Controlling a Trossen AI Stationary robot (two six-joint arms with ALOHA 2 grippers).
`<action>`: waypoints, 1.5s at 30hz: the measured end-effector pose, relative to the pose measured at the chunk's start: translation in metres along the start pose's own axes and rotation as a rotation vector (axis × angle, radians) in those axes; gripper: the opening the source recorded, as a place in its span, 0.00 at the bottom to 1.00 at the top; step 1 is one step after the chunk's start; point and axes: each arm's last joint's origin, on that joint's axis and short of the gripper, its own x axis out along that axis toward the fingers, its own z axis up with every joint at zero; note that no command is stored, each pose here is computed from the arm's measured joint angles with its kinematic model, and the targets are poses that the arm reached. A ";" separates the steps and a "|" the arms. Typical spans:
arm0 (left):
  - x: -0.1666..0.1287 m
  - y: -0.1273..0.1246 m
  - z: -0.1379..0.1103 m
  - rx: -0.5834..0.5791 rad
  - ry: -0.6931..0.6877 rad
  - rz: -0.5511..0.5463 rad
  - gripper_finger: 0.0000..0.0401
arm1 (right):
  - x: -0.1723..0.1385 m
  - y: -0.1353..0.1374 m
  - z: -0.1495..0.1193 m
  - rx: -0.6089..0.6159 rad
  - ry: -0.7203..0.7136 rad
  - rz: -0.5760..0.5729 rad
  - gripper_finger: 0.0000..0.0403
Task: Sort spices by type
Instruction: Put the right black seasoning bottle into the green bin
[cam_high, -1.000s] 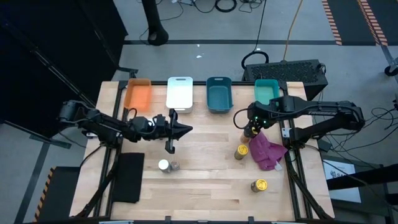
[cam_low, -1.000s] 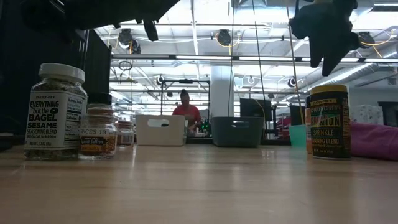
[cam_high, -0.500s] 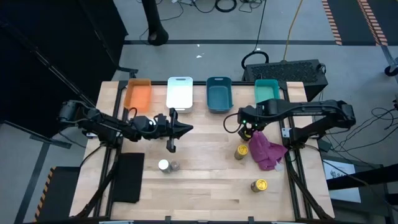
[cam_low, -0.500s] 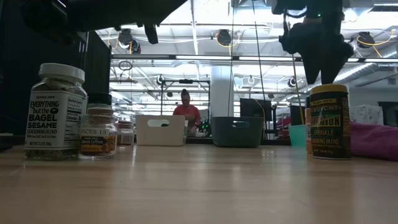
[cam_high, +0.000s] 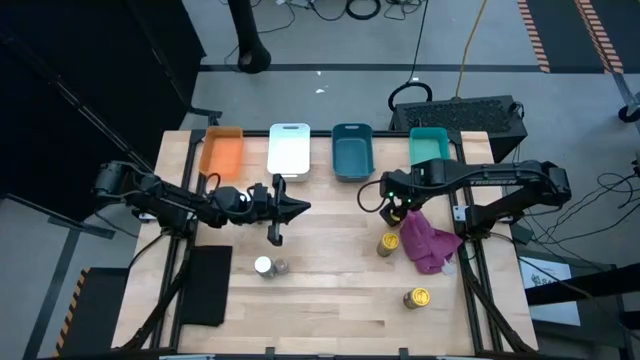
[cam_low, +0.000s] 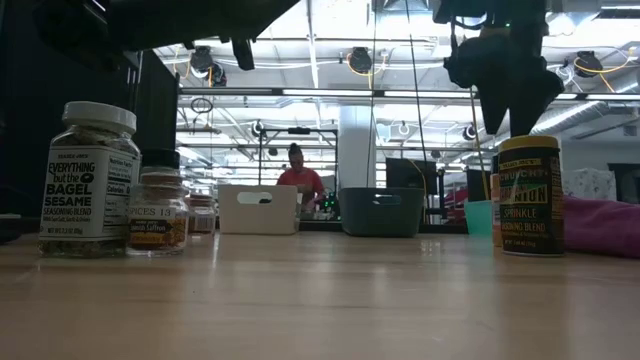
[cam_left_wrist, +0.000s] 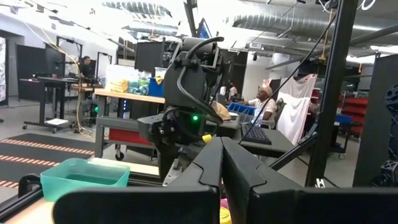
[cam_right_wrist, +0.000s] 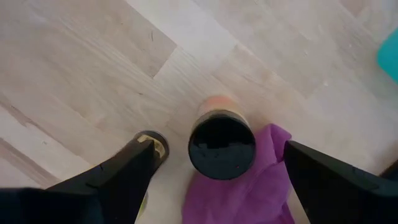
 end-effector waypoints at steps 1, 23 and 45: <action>0.000 0.000 0.000 0.000 0.000 0.000 0.03 | 0.001 0.000 0.000 0.004 0.001 -0.001 0.85; 0.000 0.000 -0.001 -0.004 0.008 0.001 0.03 | 0.028 -0.006 -0.005 0.031 0.005 -0.017 0.85; 0.000 0.000 -0.002 -0.003 0.017 0.002 0.03 | 0.039 -0.011 -0.005 0.065 0.015 -0.012 0.63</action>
